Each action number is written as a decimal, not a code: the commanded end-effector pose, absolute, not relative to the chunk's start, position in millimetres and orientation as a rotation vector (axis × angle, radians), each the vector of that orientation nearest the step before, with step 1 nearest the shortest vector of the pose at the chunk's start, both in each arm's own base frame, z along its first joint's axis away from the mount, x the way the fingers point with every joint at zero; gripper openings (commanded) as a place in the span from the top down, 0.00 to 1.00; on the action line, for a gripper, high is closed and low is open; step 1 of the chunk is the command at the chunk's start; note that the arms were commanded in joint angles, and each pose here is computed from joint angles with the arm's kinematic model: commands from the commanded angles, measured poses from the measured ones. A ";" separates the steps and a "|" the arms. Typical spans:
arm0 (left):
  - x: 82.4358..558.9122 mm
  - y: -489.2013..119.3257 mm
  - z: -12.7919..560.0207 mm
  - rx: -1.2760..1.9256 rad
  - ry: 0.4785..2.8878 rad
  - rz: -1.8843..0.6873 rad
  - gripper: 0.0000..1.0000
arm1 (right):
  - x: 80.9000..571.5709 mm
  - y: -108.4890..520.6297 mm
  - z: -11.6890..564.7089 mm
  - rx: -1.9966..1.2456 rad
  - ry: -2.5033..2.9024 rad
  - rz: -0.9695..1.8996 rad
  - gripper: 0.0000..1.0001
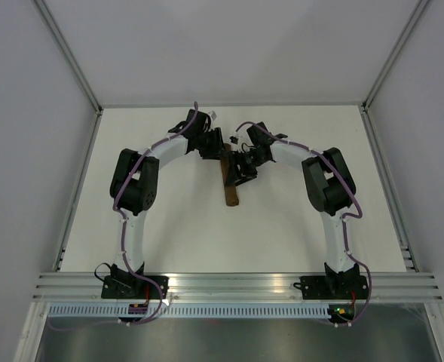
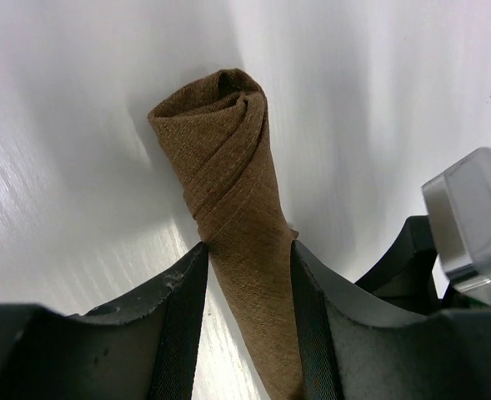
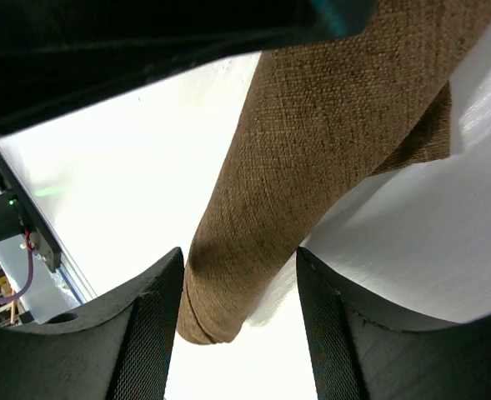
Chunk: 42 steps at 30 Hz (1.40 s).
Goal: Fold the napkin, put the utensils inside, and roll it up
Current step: Roll the napkin at the center of the board, then reset both arms
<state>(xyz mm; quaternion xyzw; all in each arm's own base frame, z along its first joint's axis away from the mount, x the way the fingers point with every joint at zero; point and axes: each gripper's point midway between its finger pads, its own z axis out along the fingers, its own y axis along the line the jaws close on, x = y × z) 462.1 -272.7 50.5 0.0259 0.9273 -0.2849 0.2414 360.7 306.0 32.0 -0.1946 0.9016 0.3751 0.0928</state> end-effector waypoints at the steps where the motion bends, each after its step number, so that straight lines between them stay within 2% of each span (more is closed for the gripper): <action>1: 468.3 -279.3 60.5 0.153 2.513 -0.797 0.50 | 361.2 310.8 51.8 -0.581 2.670 1.157 0.37; 13: 478.9 -275.1 89.3 0.207 2.460 -0.766 0.48 | 388.2 283.0 82.4 -0.535 2.589 1.119 0.37; 21: 490.7 -234.4 162.1 0.167 2.322 -0.718 0.47 | 404.3 249.1 129.7 -0.531 2.436 1.064 0.37; 25: 467.1 -218.3 217.3 0.186 2.212 -0.693 0.47 | 416.5 218.0 166.1 -0.487 2.314 0.978 0.37; 26: 458.0 -214.3 210.6 0.183 2.220 -0.684 0.48 | 421.6 204.0 172.0 -0.458 2.294 0.946 0.37; 34: 389.5 -191.9 261.0 0.147 2.040 -0.732 0.45 | 424.6 115.2 237.7 -0.321 2.068 0.598 0.36; 42: 343.3 -176.9 284.0 0.176 1.961 -0.727 0.43 | 407.4 86.3 255.6 -0.324 2.002 0.434 0.36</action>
